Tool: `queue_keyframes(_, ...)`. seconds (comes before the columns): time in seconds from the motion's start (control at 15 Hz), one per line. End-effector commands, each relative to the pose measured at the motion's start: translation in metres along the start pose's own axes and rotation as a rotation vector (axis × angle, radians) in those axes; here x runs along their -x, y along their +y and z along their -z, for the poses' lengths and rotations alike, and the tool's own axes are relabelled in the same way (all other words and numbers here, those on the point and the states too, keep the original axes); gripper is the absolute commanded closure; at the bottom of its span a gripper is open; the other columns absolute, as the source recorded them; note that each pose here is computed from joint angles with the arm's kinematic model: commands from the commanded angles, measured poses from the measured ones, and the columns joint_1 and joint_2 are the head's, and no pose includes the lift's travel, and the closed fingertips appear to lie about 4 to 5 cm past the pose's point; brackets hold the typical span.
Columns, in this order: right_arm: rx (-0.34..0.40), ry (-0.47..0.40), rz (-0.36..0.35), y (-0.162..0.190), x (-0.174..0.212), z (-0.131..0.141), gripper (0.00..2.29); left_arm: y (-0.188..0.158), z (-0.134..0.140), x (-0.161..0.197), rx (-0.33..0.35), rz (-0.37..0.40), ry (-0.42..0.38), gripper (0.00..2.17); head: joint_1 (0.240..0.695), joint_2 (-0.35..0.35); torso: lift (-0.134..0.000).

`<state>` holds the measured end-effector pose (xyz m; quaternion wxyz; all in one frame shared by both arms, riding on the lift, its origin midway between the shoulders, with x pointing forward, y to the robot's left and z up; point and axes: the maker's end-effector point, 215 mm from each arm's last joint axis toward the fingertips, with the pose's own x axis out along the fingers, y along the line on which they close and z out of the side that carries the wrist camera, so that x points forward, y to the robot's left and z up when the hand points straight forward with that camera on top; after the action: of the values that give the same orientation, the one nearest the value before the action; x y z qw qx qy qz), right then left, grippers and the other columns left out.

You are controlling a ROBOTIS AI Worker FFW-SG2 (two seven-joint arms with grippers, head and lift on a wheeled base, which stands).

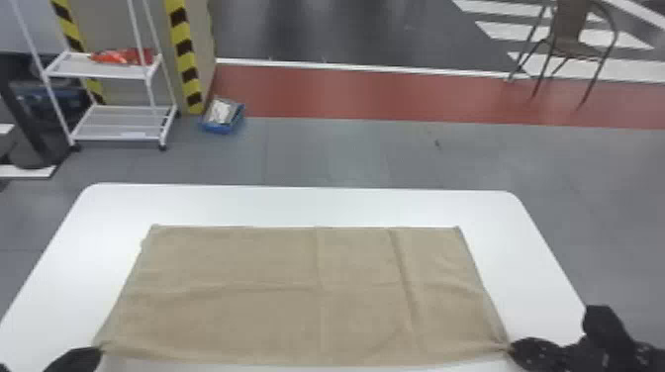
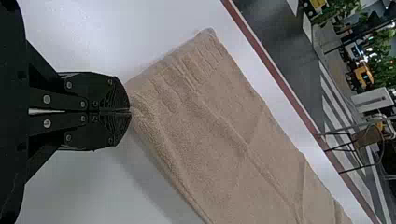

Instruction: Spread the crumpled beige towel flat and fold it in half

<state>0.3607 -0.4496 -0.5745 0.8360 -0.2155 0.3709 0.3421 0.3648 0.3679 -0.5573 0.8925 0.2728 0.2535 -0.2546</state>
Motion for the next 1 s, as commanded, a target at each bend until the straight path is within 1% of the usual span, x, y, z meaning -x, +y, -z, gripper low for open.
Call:
queue_keyframes(0.0, -0.019, -0.015, 0.035, -0.013, 0.018, -0.004, 1.36, 0.005, -0.006, 0.003, 0.001, -0.014, -0.006, 1.38, 0.695, -0.128, 0.0)
queue_keyframes(0.27, -0.034, -0.043, 0.08, -0.026, 0.047, -0.008, 1.36, 0.009, -0.011, 0.012, -0.002, -0.025, -0.01, 1.38, 0.695, -0.154, 0.0)
queue_keyframes(0.33, -0.035, -0.054, 0.092, -0.03, 0.054, -0.012, 1.36, 0.01, -0.015, 0.014, -0.009, -0.03, -0.016, 1.38, 0.695, -0.16, 0.0)
queue_keyframes(0.53, -0.066, -0.065, 0.114, -0.039, 0.082, -0.015, 1.36, 0.014, -0.028, 0.028, -0.021, -0.047, -0.025, 1.38, 0.695, -0.183, 0.0)
queue_keyframes(0.67, -0.076, -0.077, 0.127, -0.044, 0.102, -0.022, 1.36, 0.019, -0.04, 0.037, -0.03, -0.062, -0.032, 1.38, 0.695, -0.197, 0.0)
queue_keyframes(0.8, -0.089, -0.087, 0.143, -0.051, 0.11, -0.026, 1.36, 0.023, -0.045, 0.037, -0.025, -0.067, -0.026, 1.38, 0.695, -0.211, 0.0)
queue_keyframes(0.93, -0.087, -0.105, 0.159, -0.061, 0.111, -0.037, 1.36, 0.026, -0.045, 0.033, -0.013, -0.067, -0.008, 1.38, 0.695, -0.225, 0.0)
